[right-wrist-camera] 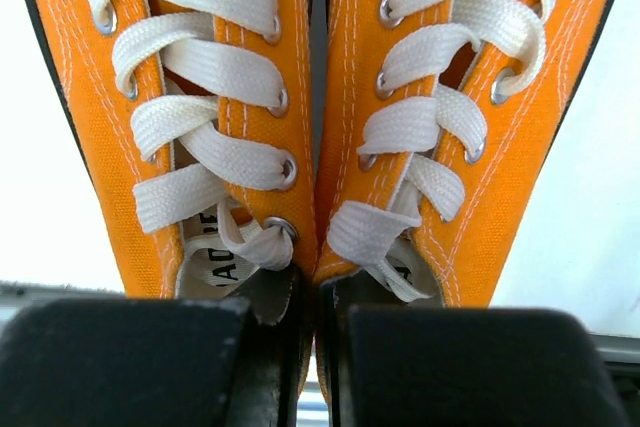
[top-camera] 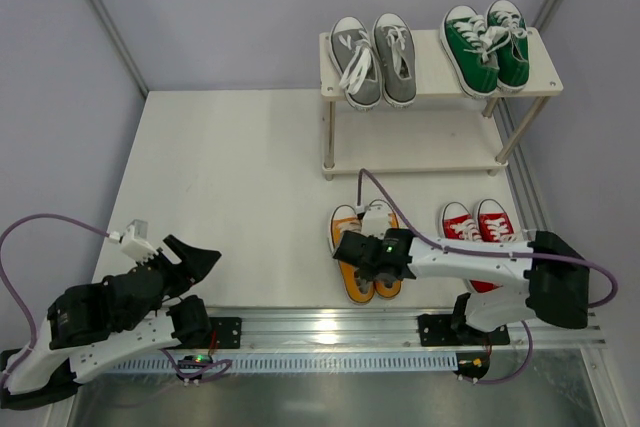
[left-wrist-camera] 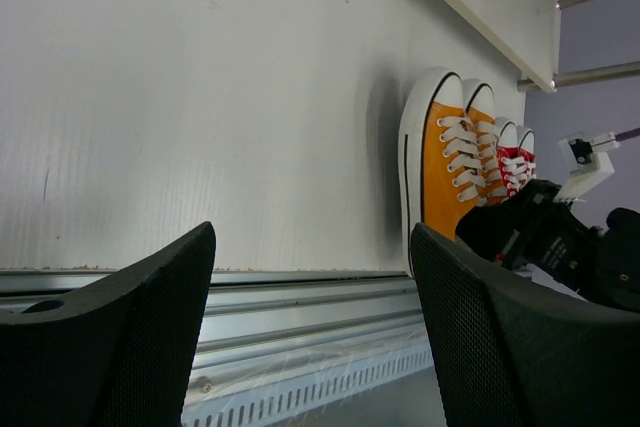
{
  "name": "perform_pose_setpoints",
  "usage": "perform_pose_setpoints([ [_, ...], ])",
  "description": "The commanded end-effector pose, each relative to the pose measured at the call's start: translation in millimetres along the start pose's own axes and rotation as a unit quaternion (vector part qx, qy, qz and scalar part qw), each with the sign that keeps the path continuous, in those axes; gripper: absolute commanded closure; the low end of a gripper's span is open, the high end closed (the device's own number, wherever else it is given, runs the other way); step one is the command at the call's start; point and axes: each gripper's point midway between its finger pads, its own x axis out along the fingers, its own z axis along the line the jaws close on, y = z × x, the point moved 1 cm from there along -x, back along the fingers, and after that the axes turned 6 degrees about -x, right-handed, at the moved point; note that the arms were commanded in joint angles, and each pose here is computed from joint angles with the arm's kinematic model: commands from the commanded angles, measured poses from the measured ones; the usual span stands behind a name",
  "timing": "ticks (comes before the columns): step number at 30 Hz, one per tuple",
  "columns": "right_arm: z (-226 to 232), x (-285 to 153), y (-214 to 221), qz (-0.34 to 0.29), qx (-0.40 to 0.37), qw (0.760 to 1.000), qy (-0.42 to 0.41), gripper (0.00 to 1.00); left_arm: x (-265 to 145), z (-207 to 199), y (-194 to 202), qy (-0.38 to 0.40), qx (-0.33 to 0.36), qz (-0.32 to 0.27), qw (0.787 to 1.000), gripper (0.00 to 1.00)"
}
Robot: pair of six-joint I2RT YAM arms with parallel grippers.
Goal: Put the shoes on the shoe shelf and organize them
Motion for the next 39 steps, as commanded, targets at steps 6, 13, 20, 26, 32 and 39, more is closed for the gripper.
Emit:
perform_pose_setpoints([
  [6, -45.9, -74.3, -67.5, -0.154, 0.003, 0.988, 0.003, 0.96, -1.3, -4.9, -9.1, 0.008, -0.016, -0.02, 1.0, 0.23],
  [13, -59.6, -73.7, -107.2, -0.239, 0.051, 0.968, 0.05, 0.96, 3.0, -6.7, -4.8, 0.004, -0.01, -0.017, 1.0, 0.23],
  [20, -16.4, -44.5, -109.1, -0.207, 0.002, 0.977, -0.041, 0.96, 3.5, -7.2, 0.4, -0.003, -0.006, -0.003, 1.0, 0.26],
  [26, 23.1, -7.5, -74.4, -0.185, -0.042, 0.971, -0.149, 0.96, 4.5, -1.3, 1.0, -0.001, -0.021, -0.007, 1.0, 0.27],
  [32, 41.4, 27.3, -60.0, -0.155, -0.068, 0.974, -0.15, 0.96, 7.0, -1.4, 6.6, 0.0, -0.023, 0.002, 1.0, 0.28],
  [39, 61.7, 40.5, -61.1, -0.142, -0.066, 0.975, -0.156, 0.43, 1.1, -9.6, 1.3, -0.001, -0.012, 0.004, 1.0, 0.28],
])
